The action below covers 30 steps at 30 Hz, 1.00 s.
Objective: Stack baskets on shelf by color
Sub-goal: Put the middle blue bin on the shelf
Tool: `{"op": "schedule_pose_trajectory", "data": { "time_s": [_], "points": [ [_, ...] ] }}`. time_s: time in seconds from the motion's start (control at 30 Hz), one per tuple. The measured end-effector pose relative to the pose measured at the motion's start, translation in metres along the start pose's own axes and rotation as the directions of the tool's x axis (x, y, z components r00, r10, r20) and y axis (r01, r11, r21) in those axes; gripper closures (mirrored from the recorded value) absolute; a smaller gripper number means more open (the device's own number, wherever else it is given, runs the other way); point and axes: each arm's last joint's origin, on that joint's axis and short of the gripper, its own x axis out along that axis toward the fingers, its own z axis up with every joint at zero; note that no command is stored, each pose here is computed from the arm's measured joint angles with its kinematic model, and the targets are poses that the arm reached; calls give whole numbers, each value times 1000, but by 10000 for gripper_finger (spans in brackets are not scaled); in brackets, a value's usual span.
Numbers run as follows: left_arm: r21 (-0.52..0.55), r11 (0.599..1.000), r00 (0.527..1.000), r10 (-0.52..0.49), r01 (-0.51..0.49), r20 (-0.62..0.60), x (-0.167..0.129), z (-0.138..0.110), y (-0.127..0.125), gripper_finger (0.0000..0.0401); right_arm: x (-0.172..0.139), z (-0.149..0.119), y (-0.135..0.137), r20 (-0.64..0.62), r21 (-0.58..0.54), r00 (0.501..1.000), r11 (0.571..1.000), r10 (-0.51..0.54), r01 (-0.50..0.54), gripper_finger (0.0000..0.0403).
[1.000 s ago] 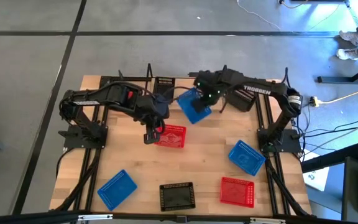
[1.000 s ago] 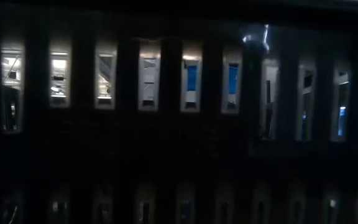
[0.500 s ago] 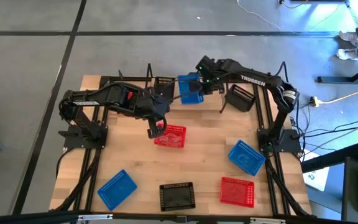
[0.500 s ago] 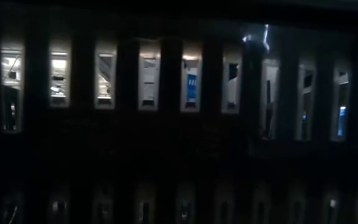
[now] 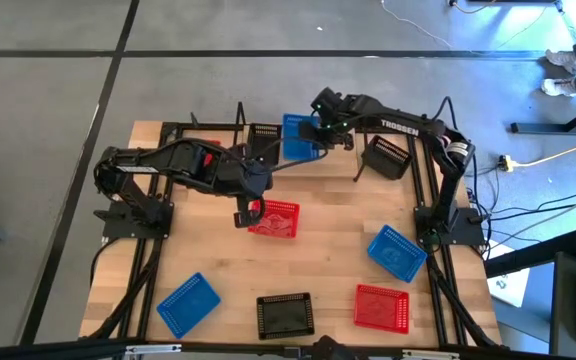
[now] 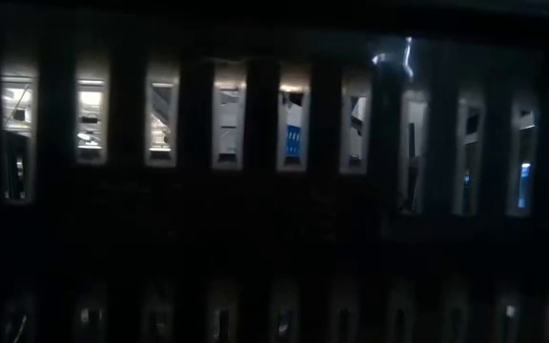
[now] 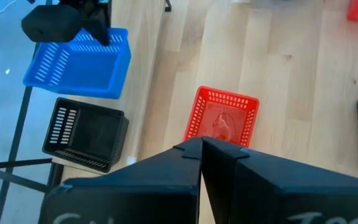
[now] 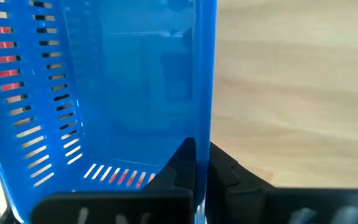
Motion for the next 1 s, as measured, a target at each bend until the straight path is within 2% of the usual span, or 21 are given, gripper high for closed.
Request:
{"op": "schedule_pose_trajectory", "data": {
  "time_s": [0.33, 0.53, 0.9, 1.0],
  "points": [
    [-32, 999, 1000, 8, -8, 1, 0, 0, 0, 401, -1, 3, -2, 36, -12, 999, 1000, -27, 27, 398],
    [-85, 990, 993, 113, -111, 20, 0, 1, 4, 401, -1, 3, -3, 42, 5, 998, 999, -43, 43, 397],
    [-84, 990, 993, 117, -115, 20, 0, 1, 4, 401, -1, 3, -5, 35, -15, 998, 999, -49, 50, 396],
    [-84, 990, 993, 116, -114, 20, 0, 1, 4, 401, -1, 3, -5, 34, -32, 998, 998, -48, 49, 385]
  ]
}}
